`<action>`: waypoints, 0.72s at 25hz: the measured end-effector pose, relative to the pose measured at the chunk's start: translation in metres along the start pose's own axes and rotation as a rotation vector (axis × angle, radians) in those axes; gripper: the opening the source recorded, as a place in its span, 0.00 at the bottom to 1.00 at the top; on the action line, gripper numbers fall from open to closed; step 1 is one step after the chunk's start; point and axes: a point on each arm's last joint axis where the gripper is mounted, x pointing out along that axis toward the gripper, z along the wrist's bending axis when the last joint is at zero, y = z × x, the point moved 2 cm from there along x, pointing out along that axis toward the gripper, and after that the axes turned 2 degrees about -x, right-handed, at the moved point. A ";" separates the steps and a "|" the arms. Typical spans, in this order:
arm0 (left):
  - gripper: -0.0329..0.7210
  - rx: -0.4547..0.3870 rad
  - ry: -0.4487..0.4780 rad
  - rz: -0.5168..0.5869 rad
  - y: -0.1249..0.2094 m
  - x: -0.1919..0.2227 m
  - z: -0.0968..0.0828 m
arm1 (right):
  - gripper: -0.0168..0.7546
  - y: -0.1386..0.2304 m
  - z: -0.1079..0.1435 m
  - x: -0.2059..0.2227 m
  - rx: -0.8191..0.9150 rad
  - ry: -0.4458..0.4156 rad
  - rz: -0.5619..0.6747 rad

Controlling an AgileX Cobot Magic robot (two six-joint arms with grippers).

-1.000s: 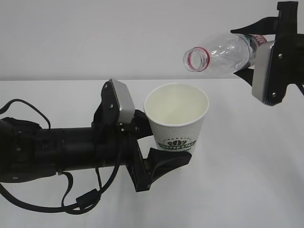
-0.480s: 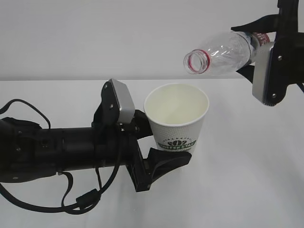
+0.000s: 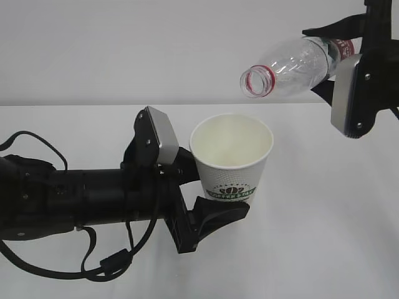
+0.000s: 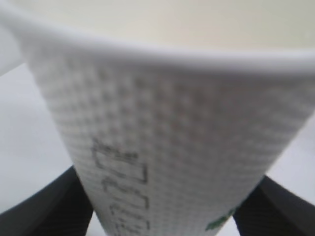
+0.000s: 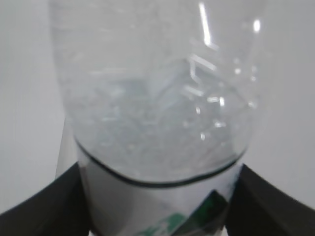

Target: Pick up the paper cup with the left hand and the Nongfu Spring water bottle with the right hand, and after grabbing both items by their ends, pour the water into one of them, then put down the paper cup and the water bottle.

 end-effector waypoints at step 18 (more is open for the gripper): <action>0.83 0.000 0.008 -0.017 -0.002 0.000 -0.001 | 0.71 -0.001 -0.001 0.000 -0.036 0.011 -0.006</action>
